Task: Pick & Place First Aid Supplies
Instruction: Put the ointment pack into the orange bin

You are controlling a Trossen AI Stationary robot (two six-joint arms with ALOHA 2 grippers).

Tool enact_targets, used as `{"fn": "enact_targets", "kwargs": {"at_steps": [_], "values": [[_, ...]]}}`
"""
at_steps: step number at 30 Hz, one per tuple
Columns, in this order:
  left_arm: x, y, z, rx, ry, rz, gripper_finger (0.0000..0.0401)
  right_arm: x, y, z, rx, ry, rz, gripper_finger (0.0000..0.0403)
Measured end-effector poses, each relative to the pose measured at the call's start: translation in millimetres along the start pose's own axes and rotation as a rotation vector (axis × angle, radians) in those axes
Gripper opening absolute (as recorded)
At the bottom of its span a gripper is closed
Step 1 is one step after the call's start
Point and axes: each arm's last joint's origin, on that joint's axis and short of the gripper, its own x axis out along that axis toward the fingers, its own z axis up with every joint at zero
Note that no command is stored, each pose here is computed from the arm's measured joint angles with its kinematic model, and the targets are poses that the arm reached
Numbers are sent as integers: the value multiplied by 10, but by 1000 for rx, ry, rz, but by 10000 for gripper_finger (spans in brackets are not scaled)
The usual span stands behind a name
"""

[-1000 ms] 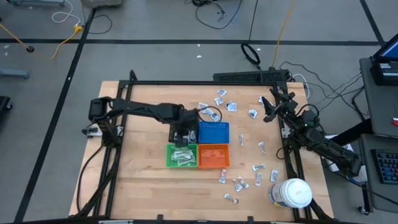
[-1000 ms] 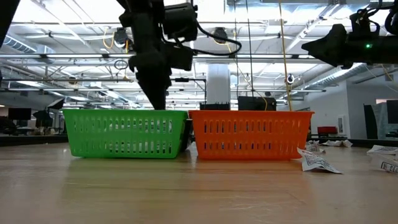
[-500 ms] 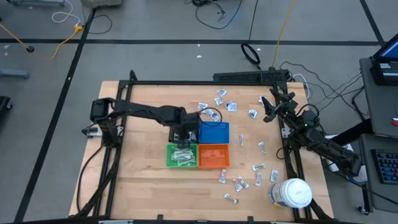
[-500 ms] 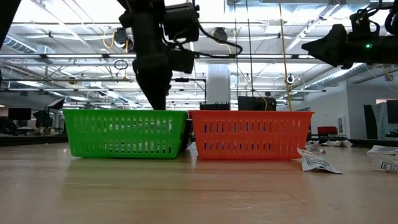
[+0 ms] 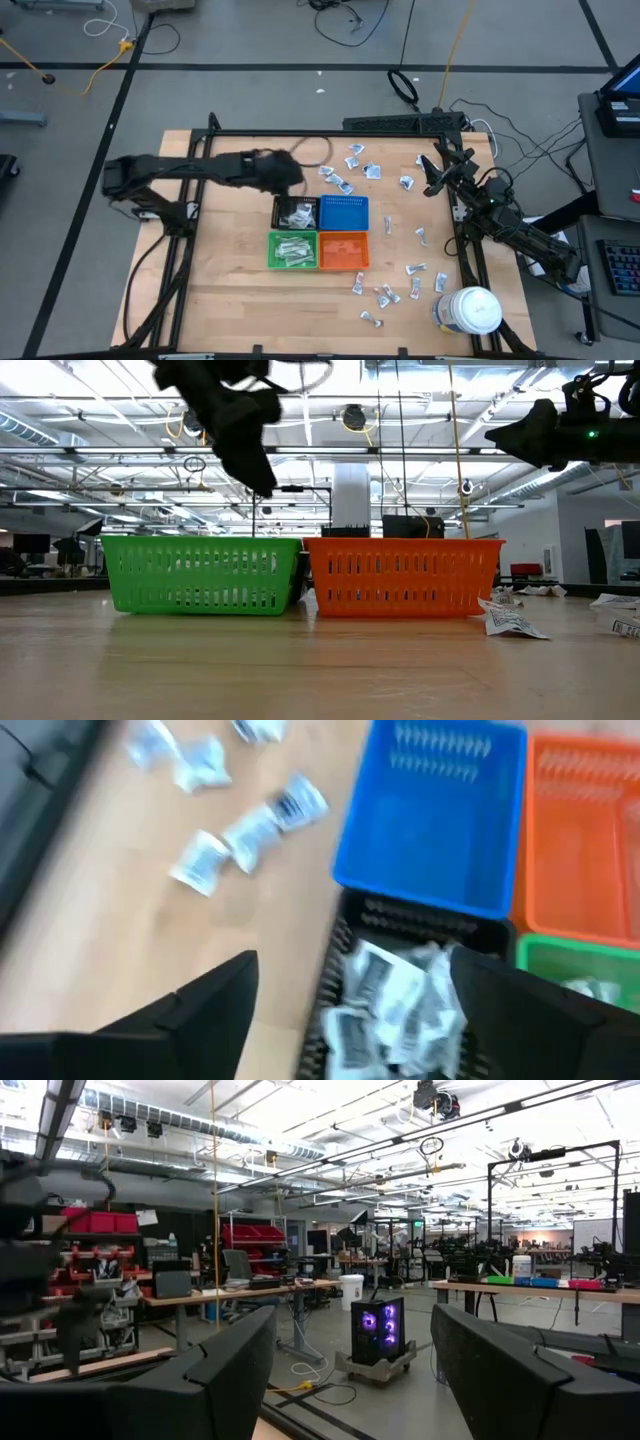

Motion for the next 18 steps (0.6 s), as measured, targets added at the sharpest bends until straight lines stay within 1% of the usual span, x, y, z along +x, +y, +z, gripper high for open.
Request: {"fn": "enact_targets", "kwargs": {"at_steps": [5,8,12,18], "values": [[-284,21,-345,58,-233,22,361,0,0,0,0,0,0,263],[-456,18,-611,99,-385,39,368,0,0,0,0,0,0,263],[-585,16,-1001,162,-535,86,368,0,0,0,0,0,0,263],[-669,10,-1467,156,-717,121,365,0,0,1,0,0,0,263]]}}
